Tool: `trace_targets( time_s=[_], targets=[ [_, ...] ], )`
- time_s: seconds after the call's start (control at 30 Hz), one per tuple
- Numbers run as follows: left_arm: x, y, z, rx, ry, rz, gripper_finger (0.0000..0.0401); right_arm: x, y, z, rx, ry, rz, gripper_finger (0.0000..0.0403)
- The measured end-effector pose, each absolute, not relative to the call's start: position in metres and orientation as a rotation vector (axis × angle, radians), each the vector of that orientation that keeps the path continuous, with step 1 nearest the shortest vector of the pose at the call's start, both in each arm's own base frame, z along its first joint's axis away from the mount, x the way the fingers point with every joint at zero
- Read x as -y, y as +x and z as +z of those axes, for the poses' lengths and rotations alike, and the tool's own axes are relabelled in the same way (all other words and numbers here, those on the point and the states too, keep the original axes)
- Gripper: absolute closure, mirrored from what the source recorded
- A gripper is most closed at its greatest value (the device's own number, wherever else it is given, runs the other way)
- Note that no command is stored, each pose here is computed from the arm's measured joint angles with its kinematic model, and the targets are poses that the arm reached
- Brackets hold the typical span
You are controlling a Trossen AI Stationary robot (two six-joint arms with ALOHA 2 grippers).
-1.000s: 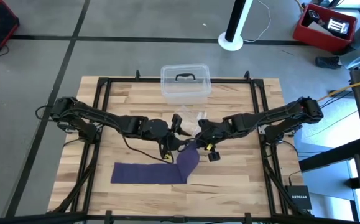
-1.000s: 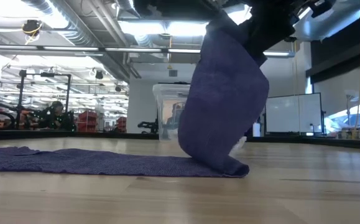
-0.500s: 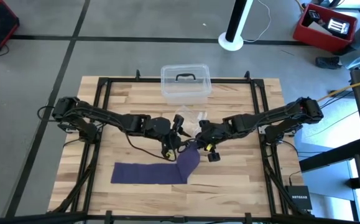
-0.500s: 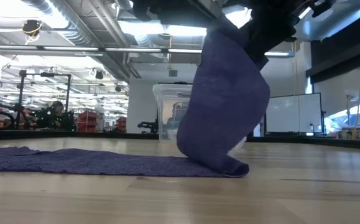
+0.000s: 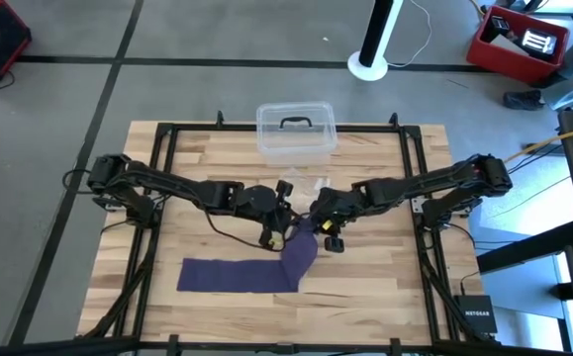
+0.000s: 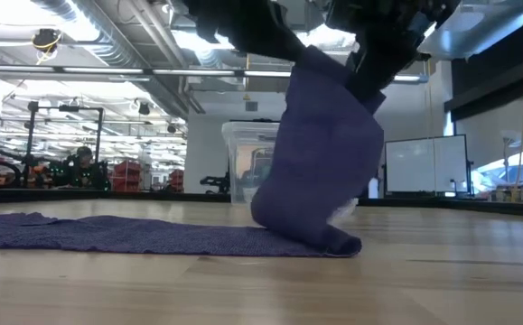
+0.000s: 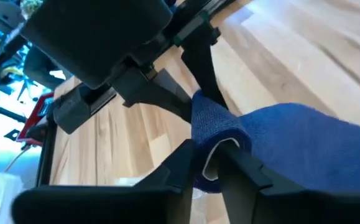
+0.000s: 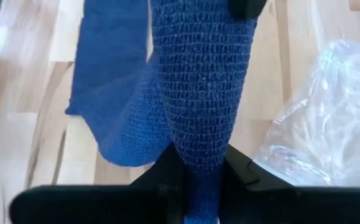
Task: Roll bandage
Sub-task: Roll the violet bandage
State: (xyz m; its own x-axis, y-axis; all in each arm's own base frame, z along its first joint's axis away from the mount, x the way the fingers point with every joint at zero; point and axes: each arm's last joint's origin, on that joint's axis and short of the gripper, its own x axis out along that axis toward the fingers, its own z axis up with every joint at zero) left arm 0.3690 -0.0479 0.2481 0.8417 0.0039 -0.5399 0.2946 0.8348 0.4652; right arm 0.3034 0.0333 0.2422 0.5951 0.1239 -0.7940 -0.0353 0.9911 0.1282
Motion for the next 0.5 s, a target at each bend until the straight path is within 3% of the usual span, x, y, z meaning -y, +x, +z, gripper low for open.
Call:
trace_targets(
  time_s=[0.2, 0.5],
  targets=[
    [0.048, 0.372, 0.240, -0.580, 0.553, -0.148, 0.0360, -0.035, 0.309, 0.228, -0.988, 0.115, 0.122, 0.0348],
    [0.048, 0.372, 0.239, -0.582, 0.490, -0.152, 0.0303, -0.035, 0.313, 0.227, -0.978, 0.079, 0.141, 0.0349]
  ],
)
